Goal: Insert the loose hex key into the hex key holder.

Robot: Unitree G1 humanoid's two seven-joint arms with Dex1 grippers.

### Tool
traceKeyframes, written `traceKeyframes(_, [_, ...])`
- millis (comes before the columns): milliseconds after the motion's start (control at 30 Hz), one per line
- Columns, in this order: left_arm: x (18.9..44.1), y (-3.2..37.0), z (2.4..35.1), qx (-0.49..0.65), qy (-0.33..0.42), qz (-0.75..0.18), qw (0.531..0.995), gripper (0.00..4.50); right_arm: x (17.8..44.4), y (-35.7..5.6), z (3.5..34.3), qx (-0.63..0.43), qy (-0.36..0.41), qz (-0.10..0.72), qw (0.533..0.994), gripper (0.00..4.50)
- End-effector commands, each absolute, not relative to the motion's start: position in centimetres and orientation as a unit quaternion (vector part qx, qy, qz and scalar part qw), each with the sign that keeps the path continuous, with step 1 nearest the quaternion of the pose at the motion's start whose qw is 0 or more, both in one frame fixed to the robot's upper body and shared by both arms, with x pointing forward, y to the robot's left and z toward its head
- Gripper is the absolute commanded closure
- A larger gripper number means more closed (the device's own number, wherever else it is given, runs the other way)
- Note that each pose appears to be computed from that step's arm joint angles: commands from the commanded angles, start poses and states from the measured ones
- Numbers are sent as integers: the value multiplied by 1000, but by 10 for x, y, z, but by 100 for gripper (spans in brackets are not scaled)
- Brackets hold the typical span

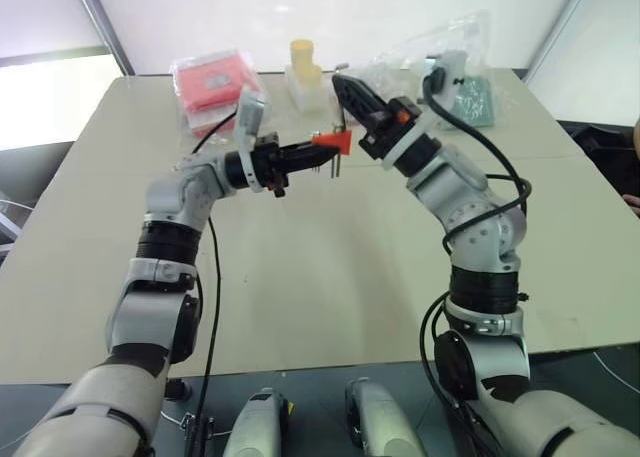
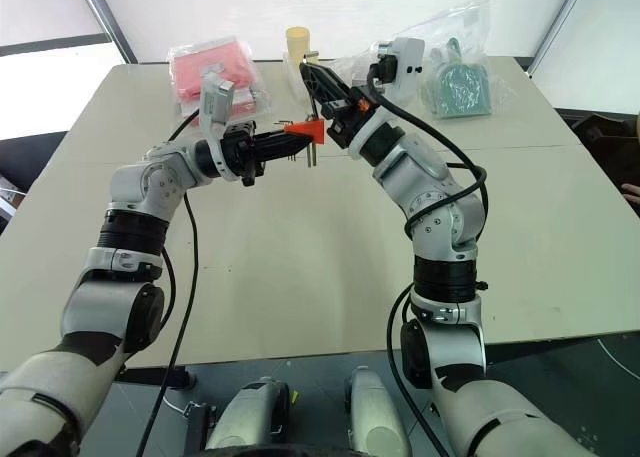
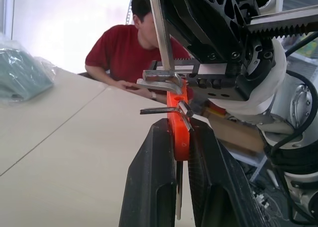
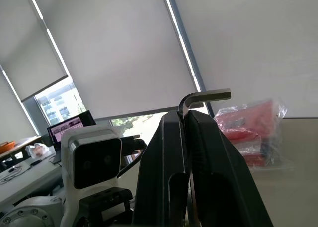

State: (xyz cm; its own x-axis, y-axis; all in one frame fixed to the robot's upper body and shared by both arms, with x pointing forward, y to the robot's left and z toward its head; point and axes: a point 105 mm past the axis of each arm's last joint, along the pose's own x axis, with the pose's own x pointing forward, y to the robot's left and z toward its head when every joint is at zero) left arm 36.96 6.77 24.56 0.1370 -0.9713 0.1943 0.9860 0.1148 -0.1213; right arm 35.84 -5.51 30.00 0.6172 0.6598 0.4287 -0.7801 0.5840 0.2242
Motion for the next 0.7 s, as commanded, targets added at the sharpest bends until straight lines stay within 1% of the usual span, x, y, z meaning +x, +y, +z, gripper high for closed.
traceKeyframes(33, [371,73,268,-102,-76,-649,750,450,350,-57,315,197,-184,417,868,445])
traceKeyframes(700, [372,75,260,-99,-63,-648,753,450,352,-62,318,197,-192,410,870,445])
